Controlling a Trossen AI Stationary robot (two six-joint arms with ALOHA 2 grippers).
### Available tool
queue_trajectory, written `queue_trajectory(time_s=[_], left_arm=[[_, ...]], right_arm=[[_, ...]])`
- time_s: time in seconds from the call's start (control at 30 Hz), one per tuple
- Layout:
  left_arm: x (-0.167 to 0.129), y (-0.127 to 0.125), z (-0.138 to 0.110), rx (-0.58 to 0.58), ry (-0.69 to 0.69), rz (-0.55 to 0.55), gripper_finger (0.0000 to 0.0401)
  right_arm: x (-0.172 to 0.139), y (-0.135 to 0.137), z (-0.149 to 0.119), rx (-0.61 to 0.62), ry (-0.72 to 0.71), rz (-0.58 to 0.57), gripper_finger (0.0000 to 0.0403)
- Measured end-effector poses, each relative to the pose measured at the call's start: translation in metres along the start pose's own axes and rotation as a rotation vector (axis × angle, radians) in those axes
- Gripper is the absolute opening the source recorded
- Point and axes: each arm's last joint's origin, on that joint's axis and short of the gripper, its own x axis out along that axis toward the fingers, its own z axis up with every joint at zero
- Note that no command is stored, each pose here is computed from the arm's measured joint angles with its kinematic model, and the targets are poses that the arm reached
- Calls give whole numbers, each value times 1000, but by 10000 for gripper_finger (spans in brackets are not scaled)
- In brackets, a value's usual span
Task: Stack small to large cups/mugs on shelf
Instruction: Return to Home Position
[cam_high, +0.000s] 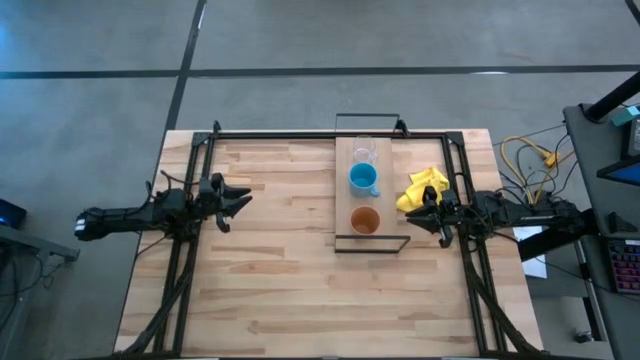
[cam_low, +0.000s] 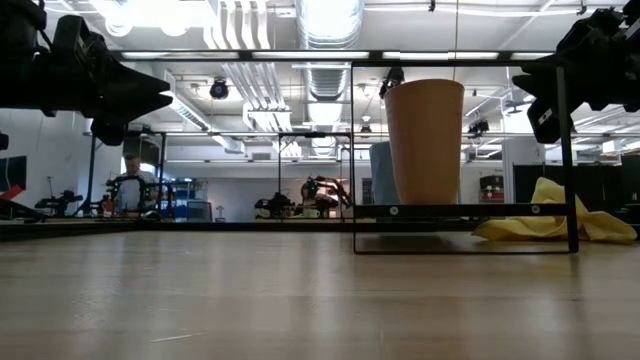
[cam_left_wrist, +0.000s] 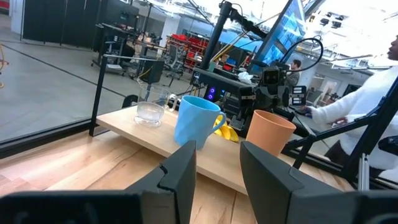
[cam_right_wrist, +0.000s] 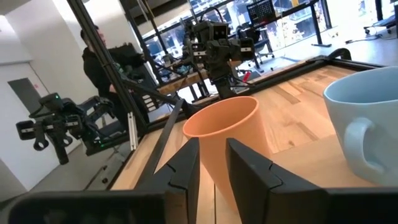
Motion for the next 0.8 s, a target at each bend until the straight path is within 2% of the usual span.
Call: queue_trajectory(time_s=[0.8], left_arm=[[0,0,0,0,0,0,111]], right_arm=[[0,0,0,0,-1,1,71]])
